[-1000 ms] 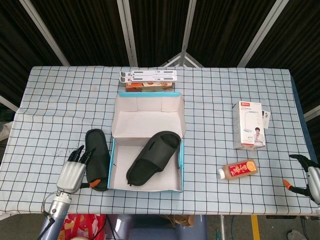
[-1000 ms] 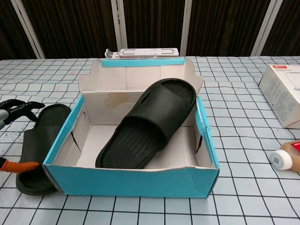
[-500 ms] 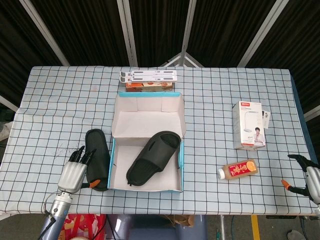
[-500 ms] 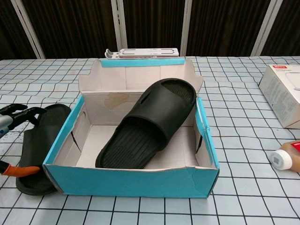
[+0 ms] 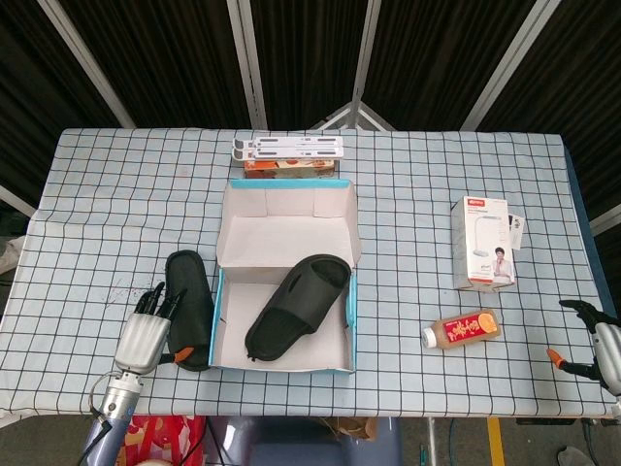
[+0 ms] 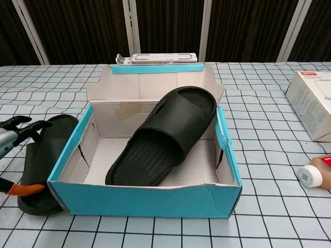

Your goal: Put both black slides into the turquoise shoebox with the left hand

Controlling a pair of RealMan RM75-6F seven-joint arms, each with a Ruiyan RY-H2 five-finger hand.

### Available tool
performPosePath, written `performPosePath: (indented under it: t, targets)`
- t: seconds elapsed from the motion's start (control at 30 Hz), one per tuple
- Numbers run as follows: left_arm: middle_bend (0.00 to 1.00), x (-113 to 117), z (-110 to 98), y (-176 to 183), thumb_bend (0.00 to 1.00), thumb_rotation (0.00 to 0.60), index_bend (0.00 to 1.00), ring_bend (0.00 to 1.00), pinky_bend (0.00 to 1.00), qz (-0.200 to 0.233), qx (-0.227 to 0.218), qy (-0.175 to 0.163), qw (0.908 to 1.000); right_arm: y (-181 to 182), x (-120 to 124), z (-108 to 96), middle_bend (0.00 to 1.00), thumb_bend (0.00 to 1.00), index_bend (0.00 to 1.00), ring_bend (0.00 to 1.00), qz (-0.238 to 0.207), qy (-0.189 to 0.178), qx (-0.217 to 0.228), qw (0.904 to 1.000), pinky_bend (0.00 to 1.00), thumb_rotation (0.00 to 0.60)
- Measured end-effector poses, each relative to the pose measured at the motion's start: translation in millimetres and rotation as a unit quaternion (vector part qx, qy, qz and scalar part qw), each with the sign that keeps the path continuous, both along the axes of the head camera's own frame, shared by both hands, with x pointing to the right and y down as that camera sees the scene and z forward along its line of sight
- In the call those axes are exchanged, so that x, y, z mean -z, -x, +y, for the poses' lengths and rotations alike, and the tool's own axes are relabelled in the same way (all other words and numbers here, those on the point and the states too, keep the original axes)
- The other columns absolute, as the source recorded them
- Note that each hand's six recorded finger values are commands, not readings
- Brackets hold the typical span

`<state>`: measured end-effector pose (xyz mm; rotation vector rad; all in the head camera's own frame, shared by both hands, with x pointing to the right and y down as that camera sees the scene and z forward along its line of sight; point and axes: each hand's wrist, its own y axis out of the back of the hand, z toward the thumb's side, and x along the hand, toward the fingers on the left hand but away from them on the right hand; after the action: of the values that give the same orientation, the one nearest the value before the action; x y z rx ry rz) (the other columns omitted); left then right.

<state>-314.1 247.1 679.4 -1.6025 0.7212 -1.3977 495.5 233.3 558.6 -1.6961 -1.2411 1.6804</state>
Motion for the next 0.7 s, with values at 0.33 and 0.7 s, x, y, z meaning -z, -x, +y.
performPosePath:
  t: [0.33,0.7]
  targets:
    - [0.38,6,-6,-3,0.43,0.6,0.04,0.05,0.16,-0.001,0.003,-0.024,0.9997,0,0,0,0.25,0.23,0.26,0.29,0.001,0.0,0.0,1.0,0.3,0.6]
    - [0.38,52,-19,21,0.46,0.6,0.05,0.05,0.15,-0.033,0.0,-0.111,0.9933,1,0,1,0.25,0.23,0.26,0.29,0.001,0.002,0.0,1.0,0.3,0.6]
